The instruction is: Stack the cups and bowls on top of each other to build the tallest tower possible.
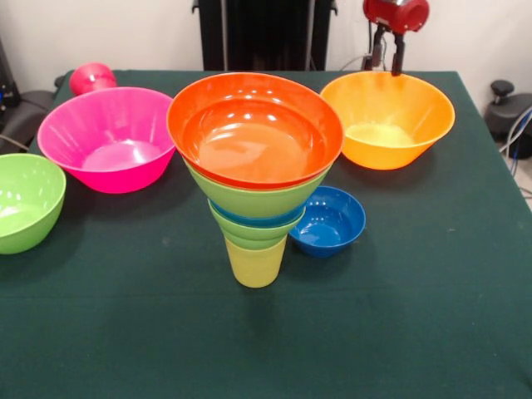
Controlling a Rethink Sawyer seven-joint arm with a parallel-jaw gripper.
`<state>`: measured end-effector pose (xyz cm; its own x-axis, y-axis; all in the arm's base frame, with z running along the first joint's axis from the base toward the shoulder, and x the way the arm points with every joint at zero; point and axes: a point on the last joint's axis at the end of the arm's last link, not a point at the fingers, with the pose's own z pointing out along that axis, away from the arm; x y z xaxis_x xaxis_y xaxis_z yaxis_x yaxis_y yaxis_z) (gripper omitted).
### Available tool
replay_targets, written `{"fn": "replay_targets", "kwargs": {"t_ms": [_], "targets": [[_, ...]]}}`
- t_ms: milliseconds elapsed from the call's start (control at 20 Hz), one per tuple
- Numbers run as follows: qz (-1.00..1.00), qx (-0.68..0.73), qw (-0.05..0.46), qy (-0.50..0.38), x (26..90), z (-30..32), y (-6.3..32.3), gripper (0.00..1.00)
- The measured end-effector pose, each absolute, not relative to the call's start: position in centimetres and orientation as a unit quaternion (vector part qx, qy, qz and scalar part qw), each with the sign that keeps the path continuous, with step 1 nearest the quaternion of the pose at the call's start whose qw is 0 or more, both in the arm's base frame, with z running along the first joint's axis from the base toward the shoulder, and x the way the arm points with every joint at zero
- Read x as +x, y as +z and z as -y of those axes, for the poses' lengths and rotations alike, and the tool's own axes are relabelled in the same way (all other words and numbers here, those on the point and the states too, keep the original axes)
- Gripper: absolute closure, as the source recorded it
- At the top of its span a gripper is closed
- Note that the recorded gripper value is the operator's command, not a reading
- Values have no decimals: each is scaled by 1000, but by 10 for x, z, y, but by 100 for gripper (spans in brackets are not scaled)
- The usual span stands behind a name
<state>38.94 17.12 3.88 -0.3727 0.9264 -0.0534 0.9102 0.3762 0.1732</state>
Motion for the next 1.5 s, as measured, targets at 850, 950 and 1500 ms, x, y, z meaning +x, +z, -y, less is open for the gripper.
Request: {"fn": "replay_targets", "kwargs": {"t_ms": [850,950,1500], "targets": [[-817,571,72,36,374,-141,22,0],[-815,574,73,37,375,-139,23,0],[-810,578,85,44,394,-134,21,0]]}}
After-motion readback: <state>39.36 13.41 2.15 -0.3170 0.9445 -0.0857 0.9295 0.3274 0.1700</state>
